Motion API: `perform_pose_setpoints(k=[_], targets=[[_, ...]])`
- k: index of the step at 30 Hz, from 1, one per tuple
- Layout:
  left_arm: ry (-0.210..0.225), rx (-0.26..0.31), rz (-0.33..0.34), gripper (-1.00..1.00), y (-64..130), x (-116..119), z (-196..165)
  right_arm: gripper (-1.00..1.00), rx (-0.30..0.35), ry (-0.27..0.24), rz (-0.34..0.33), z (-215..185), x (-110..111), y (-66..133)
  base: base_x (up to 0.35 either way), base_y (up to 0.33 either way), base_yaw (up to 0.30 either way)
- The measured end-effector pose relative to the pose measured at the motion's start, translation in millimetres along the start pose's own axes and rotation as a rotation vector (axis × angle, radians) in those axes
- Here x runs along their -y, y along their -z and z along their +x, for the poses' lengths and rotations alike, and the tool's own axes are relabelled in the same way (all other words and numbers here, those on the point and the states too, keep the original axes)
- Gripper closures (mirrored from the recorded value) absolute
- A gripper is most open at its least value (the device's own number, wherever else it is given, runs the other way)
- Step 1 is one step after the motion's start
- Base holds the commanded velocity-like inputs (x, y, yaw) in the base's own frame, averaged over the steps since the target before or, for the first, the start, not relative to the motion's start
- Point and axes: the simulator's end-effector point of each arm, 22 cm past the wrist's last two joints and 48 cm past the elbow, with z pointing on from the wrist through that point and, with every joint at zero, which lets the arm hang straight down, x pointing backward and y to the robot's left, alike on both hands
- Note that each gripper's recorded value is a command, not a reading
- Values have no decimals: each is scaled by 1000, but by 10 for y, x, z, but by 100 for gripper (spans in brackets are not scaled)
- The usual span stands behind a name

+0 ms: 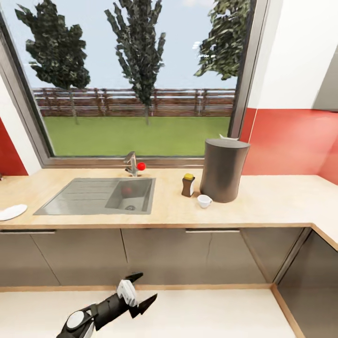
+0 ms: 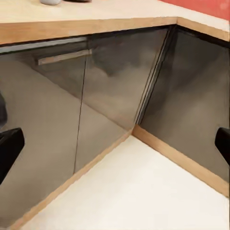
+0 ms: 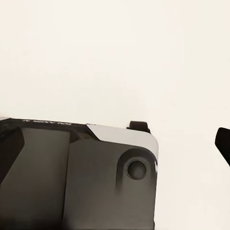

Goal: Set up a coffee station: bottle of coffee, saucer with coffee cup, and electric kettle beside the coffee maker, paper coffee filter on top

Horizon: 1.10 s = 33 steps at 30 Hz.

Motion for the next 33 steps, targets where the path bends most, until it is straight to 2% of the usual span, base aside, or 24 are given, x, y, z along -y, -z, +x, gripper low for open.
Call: perform_pose_setpoints(k=[1,2,3,4,6,7,8,10,12,13,14,15,16,17,18,19,20,25,28,33], targets=[[11,-4,-4,-100,39,31,73,-100,-1,0,0,6,0,-1,0,0,181],[19,84,-197,-100,460,-317,180,-100,-5,0,-1,18,-1,-2,0,0,181],[92,30,-266,-100,837,-201,660,-100,-6,0,-1,27,-3,-2,0,0,181],[103,29,-298,-100,917,-267,715,-100,-8,0,-1,32,-5,-3,0,0,181],[168,-25,-359,-100,1147,-307,1086,-100,-10,1,-3,44,-12,-5,0,0,181],[276,-102,-509,-100,1607,-492,1635,-100,-11,1,-3,48,-15,-6,0,0,181],[353,-162,-541,-100,1758,-369,2002,-100,-13,1,-3,55,-16,-8,0,0,181],[405,-229,-632,-100,2055,-415,2325,-100,-15,1,-3,64,-17,-9,0,0,181],[424,-285,-698,-100,2271,-450,2533,-100,-18,1,-4,74,-17,-11,0,0,189],[434,-397,-829,-100,2628,-487,2863,-100,-19,1,-3,80,-17,-12,0,0,200],[442,-474,-892,-100,2811,-452,3053,-100,-21,1,-3,86,-16,-13,0,0,204],[453,-535,-926,-100,2935,-397,3192,-100,-22,1,-3,91,-16,-13,0,0,206],[459,-570,-940,-100,2995,-358,3266,-100,-24,1,-3,96,-16,-14,0,0,212],[475,-638,-960,-100,3105,-266,3404,-100,-25,1,-3,100,-17,-15,0,0,226],[501,-755,-973,-100,3270,-100,3606,-100,-25,2,-3,100,-17,-16,0,0,230],[510,-799,-973,-100,3327,-33,3673,-100,-26,2,-3,103,-17,-17,0,0,238],[528,-883,-965,-100,3427,96,3788,-100,-26,1,-3,104,-17,-18,0,0,241],[592,-1131,-921,-100,3744,503,4047,-100,-29,1,-6,116,-47,-21,0,0,257],[600,-1162,-914,-100,3795,556,4073,-100,-31,0,-8,121,-62,-23,0,0,271],[606,-1169,-915,-100,3808,583,4084,-100,-34,1,-10,132,-76,-26,0,0,270]])
